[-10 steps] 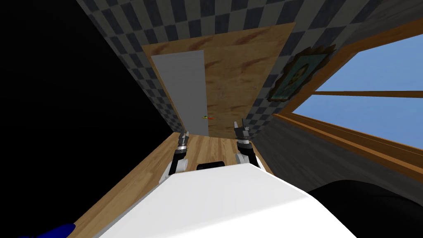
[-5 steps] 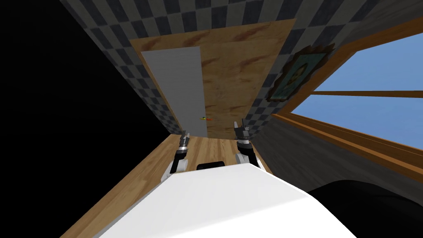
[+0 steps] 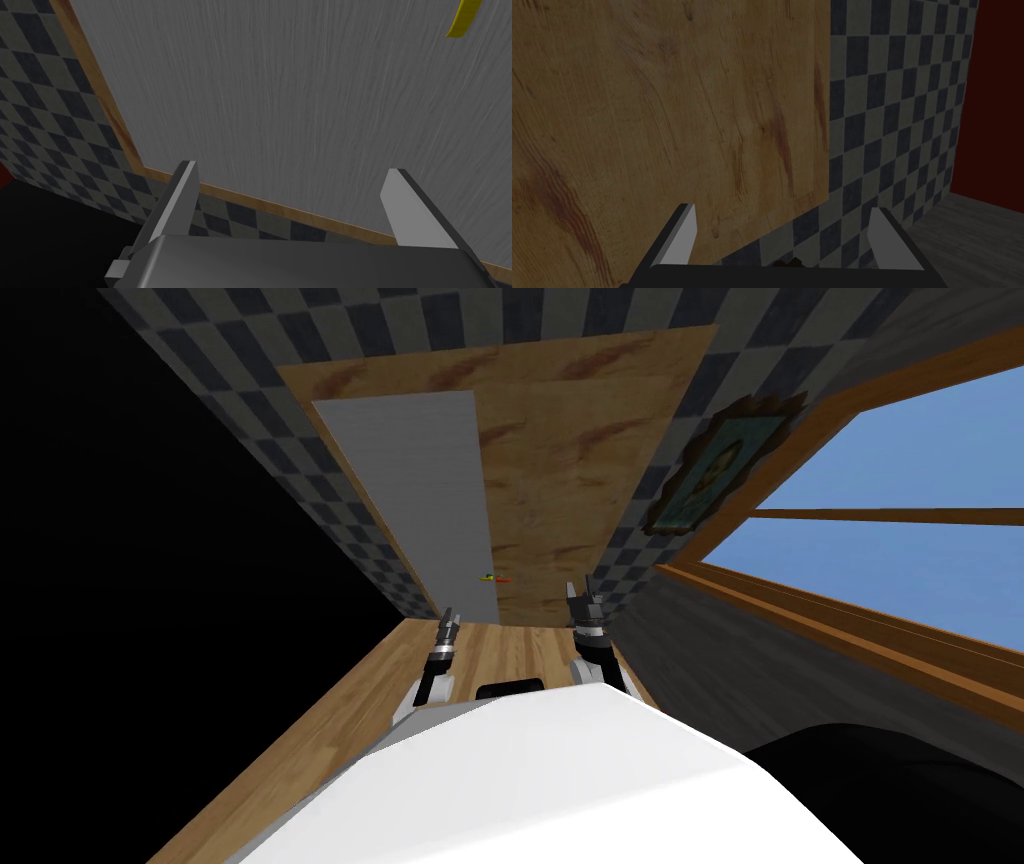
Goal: Pull the door open
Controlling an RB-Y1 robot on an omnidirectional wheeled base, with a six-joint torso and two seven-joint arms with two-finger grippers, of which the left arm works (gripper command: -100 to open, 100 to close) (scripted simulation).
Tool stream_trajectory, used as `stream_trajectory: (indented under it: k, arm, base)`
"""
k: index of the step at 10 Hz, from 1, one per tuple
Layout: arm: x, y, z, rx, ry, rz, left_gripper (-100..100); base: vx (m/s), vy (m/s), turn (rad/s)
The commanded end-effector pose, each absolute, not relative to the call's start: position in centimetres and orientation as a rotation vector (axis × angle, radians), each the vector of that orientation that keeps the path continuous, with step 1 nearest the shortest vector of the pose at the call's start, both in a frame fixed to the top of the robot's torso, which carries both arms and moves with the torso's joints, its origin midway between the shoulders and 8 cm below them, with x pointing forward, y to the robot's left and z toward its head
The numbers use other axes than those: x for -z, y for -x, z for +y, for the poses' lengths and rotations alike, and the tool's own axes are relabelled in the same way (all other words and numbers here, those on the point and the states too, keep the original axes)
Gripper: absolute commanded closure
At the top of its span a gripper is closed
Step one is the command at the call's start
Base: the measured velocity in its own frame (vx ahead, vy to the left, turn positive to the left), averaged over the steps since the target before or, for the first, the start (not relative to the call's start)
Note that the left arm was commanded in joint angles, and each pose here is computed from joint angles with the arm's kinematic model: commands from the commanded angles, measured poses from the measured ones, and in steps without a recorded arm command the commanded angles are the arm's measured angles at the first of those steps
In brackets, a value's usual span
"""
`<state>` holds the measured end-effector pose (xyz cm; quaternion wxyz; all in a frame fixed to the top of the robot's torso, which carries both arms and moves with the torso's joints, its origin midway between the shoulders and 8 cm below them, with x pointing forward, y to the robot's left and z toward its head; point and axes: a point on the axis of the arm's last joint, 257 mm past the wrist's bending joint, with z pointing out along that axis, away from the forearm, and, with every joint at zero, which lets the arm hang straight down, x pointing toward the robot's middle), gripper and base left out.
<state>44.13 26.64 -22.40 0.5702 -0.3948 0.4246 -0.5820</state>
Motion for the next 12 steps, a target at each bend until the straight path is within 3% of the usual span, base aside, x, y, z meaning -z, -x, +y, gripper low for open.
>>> stream_trajectory:
  k: [1,12]
  arm:
    - [23.7,-44.2,27.0,1.362,0.945,1.013,-100]
    - [30.4,-44.8,29.7,1.319,1.045,1.098,-100]
  base:
    - [0.111,-0.028,-0.055]
    - [0.093,-0.015,-0.059]
